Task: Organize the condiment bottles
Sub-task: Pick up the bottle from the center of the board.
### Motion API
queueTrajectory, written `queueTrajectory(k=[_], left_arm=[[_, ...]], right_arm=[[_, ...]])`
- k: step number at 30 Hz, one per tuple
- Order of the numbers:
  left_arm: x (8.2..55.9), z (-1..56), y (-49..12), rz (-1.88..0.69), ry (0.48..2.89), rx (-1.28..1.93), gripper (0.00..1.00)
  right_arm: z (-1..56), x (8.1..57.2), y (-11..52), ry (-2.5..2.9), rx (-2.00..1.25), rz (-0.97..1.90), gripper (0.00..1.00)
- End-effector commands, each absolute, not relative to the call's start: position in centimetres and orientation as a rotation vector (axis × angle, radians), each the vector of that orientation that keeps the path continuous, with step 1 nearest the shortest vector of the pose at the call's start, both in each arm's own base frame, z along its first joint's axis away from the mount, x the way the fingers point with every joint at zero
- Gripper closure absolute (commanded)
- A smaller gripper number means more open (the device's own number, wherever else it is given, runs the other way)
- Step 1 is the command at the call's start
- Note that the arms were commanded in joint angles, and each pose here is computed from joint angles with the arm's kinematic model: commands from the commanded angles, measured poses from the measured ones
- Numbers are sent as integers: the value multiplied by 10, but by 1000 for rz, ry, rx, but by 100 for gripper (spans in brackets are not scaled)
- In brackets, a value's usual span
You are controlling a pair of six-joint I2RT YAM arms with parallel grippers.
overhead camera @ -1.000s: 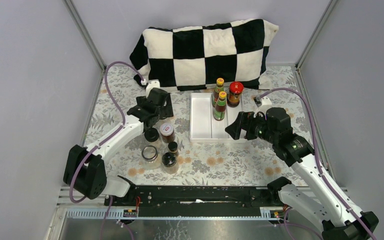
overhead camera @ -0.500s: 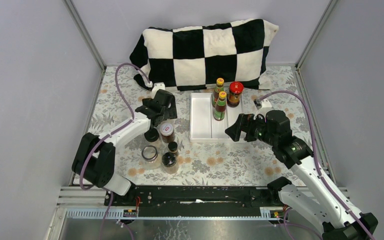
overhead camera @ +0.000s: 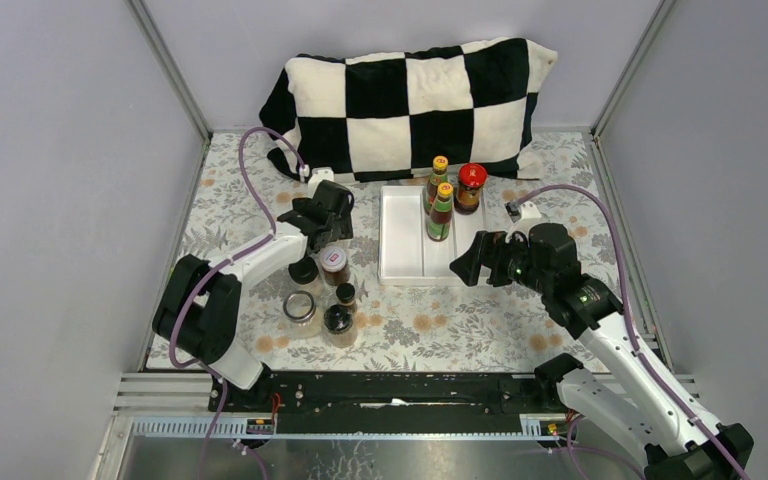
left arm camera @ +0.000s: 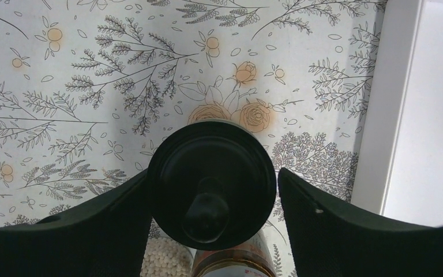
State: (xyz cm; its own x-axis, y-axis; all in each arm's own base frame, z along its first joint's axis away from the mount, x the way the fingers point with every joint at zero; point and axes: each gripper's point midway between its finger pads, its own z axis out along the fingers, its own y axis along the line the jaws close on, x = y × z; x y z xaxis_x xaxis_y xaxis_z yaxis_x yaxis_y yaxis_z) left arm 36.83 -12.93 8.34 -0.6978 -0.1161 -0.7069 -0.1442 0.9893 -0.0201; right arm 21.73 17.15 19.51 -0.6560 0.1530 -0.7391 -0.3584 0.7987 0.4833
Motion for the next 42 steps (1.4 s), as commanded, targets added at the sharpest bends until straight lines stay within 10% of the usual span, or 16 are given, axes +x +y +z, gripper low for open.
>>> queueTrajectory(k=[1, 42], left_arm=[[371, 84, -130, 46, 2323, -188, 23], [405, 264, -213, -175, 2130, 40, 33]], right_arm=[[201, 218, 178, 2115, -157, 830, 0], [219, 221, 169, 2060, -120, 788, 0]])
